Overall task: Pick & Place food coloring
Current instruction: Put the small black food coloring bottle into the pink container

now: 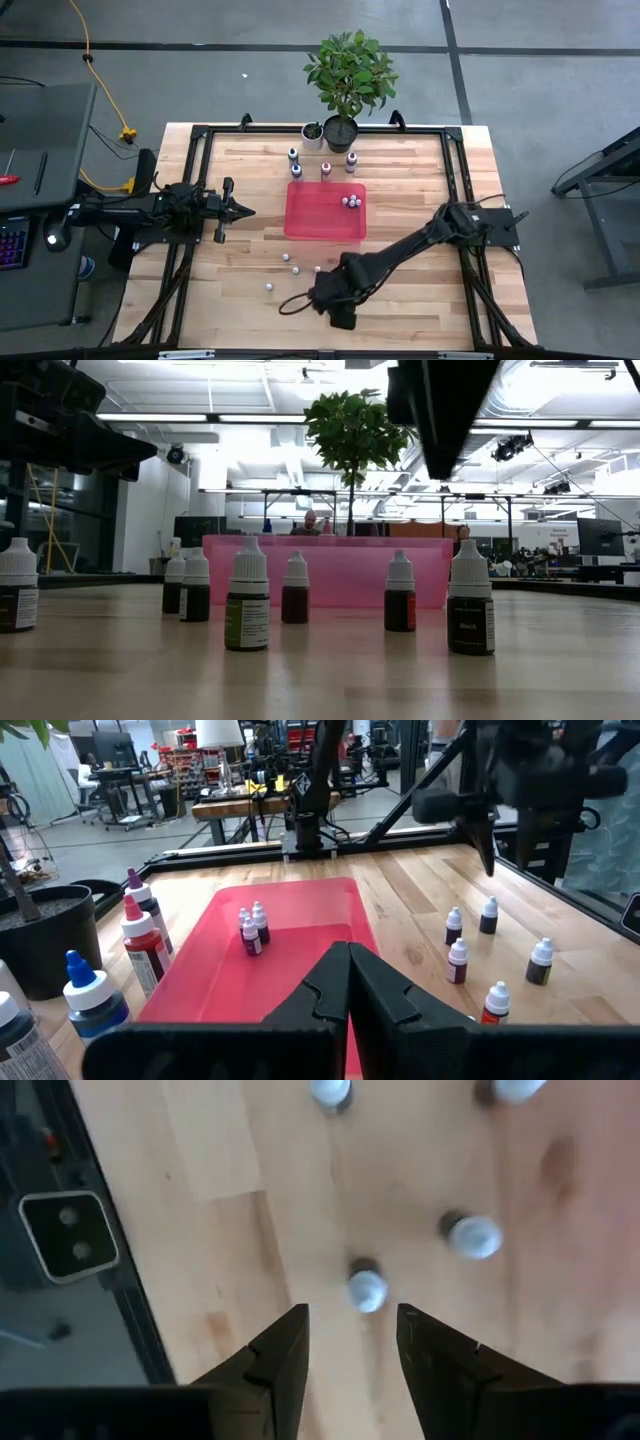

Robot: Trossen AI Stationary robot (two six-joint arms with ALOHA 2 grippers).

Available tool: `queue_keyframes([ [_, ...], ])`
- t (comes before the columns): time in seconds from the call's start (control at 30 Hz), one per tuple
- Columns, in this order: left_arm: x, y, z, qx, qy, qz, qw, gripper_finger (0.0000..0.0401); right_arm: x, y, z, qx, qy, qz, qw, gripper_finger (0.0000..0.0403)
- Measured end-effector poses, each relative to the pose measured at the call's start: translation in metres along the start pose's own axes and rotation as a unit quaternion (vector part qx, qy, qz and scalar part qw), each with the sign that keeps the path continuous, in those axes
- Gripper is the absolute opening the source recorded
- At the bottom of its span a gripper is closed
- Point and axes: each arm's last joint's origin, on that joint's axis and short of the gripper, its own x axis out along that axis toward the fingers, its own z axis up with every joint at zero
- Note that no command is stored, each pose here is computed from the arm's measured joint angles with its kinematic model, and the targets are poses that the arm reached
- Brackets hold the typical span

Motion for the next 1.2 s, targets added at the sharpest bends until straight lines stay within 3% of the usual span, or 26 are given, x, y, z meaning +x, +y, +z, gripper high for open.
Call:
queue_keyframes([
  [0.2,0.0,0.0,0.0,0.0,0.0,0.0,1.0,0.0,0.007,-0.002,-0.001,0.173,0.024,-0.014,0.984,0.0142],
  [0.37,0.0,0.0,0.0,0.0,0.0,0.0,1.0,0.0,0.006,-0.012,-0.001,0.363,0.044,-0.041,0.93,0.0142],
  [0.5,0.0,0.0,0.0,0.0,0.0,0.0,1.0,0.0,0.009,-0.014,0.0,0.44,0.056,-0.041,0.895,0.0142],
  [0.7,0.0,0.0,0.0,0.0,0.0,0.0,1.0,0.0,0.017,-0.016,0.001,0.491,0.058,-0.042,0.868,0.0142],
  [1.2,0.0,0.0,0.0,0.0,0.0,0.0,1.0,0.0,0.051,-0.016,0.009,0.503,0.06,-0.03,0.862,0.0142],
])
